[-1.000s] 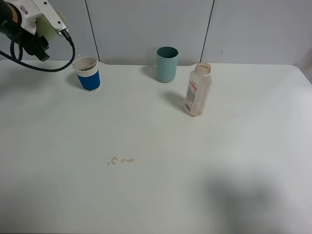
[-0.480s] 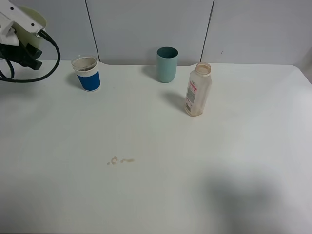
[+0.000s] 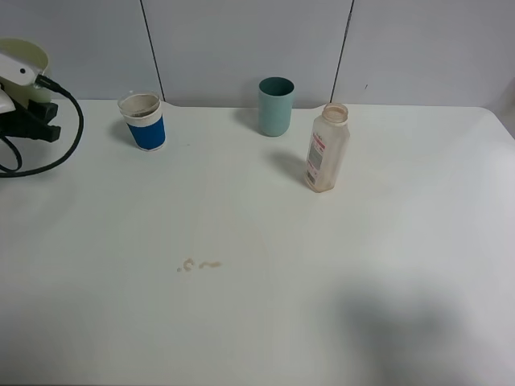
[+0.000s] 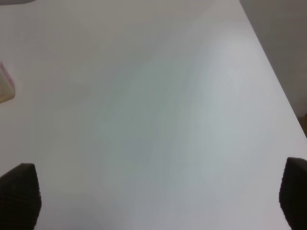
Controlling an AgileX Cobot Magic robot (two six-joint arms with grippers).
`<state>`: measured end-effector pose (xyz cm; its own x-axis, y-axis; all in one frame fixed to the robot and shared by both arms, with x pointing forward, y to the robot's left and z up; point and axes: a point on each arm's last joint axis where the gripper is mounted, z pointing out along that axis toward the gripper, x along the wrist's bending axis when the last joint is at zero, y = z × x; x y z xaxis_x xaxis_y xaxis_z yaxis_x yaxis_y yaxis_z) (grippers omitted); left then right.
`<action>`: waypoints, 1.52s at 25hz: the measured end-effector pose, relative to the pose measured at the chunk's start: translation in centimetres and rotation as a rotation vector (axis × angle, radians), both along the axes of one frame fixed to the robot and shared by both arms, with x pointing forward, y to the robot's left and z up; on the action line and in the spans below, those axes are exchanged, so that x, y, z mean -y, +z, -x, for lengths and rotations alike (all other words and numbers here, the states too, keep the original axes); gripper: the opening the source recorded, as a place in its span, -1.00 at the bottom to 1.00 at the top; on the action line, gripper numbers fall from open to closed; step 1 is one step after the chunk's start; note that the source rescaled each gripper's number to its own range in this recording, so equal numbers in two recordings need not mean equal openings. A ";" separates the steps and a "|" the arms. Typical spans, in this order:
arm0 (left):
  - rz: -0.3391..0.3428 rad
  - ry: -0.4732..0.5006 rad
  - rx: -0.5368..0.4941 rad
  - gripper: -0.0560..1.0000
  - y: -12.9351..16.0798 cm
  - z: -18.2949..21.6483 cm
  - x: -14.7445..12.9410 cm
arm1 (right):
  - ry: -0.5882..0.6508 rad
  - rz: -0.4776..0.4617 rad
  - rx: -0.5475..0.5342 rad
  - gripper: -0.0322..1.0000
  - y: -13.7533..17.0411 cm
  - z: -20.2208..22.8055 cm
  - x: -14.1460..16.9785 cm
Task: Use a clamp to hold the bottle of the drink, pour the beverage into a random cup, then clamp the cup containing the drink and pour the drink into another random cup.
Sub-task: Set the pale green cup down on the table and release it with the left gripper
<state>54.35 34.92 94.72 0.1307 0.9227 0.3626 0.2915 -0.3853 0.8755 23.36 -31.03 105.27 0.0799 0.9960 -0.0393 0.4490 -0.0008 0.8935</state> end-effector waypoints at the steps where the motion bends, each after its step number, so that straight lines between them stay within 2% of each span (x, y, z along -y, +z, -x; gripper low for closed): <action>1: 0.007 0.006 0.006 -0.89 -0.2 0.4 -0.1 | 0.000 0.000 0.000 1.00 0.0 0.0 0.0; 9: 0.075 0.064 0.075 -0.89 -1.4 3.0 -0.3 | 0.000 0.000 0.000 1.00 0.0 0.0 0.0; 15: 0.094 0.074 0.075 -0.89 -2.0 3.7 -0.2 | 0.000 0.000 0.000 1.00 0.0 0.0 0.0; 25: 0.261 0.096 0.095 -0.89 -5.3 3.1 -0.1 | 0.000 0.000 0.000 1.00 0.0 0.0 0.0; 38: 0.297 0.108 0.011 -0.89 -8.9 3.0 -0.1 | 0.000 0.000 0.000 1.00 0.0 0.0 0.0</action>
<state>51.31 35.00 85.83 0.0240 0.9968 0.0756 0.3071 -0.0793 0.9484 23.36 -31.03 105.27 0.0799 0.9960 -0.0393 0.4490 -0.0008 0.8935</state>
